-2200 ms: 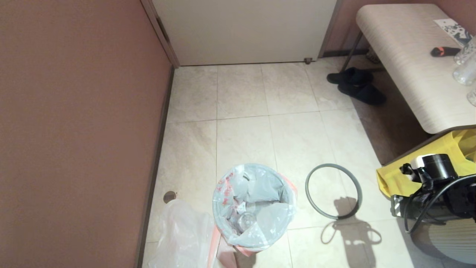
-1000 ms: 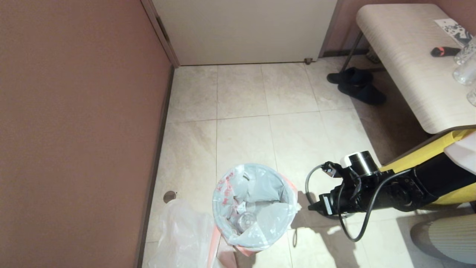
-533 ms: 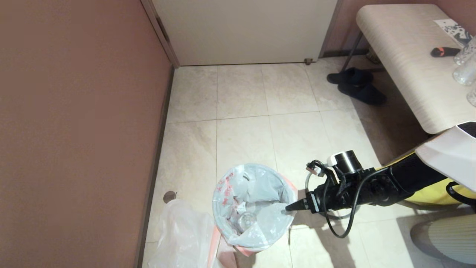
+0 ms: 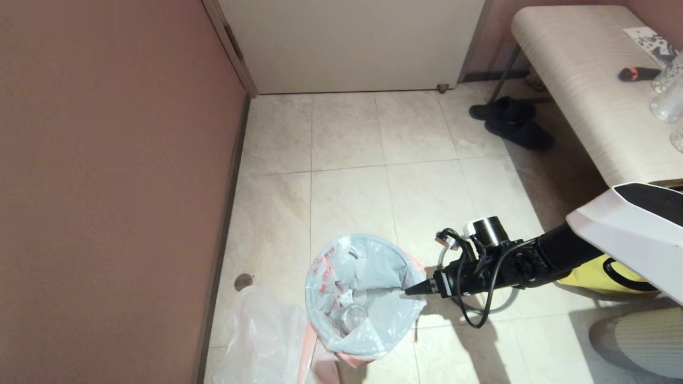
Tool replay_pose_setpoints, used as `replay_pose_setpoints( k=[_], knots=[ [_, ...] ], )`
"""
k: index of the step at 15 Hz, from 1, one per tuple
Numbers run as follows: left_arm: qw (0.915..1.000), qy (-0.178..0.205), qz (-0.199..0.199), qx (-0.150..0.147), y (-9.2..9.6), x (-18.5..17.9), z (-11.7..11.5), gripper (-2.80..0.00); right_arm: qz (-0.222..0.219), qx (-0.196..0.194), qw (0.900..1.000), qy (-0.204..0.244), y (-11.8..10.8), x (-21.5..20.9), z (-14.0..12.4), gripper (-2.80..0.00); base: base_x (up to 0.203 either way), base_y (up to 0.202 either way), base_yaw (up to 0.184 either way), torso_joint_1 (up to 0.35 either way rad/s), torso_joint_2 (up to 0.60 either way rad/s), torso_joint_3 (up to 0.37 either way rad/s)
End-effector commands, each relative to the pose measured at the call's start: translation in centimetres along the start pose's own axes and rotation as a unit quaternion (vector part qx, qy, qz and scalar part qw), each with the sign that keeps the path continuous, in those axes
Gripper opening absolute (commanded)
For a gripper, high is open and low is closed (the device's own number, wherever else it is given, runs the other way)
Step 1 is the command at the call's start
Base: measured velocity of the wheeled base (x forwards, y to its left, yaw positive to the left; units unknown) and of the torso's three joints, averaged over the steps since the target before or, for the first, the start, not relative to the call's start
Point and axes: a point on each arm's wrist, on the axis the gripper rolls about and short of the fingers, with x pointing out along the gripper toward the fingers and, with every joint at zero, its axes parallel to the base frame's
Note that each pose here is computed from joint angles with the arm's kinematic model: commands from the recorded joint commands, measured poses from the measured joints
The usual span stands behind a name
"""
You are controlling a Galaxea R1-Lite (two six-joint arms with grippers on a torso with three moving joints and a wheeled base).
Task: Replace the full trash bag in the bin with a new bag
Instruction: Place the trash bag on the floor
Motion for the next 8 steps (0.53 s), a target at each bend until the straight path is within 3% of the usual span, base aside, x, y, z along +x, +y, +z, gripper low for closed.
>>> replay_pose_setpoints(
  k=[1, 4, 8],
  knots=[
    [1.0, 0.0, 0.0, 0.0, 0.0, 0.0, 0.0, -2.8, -0.009, 0.004, 1.0, -0.011, -1.6, -0.8, 0.2, 0.0, 0.0, 0.0, 0.0, 0.0, 0.0, 0.0],
    [1.0, 0.0, 0.0, 0.0, 0.0, 0.0, 0.0, -2.8, -0.006, 0.02, 1.0, -0.004, -3.3, 0.0, -0.5, 0.0, 0.0, 0.0, 0.0, 0.0, 0.0, 0.0],
    [1.0, 0.0, 0.0, 0.0, 0.0, 0.0, 0.0, -2.8, 0.067, 0.04, 0.997, -0.002, -3.7, 1.7, -0.3, 0.0, 0.0, 0.0, 0.0, 0.0, 0.0, 0.0]
  ],
)
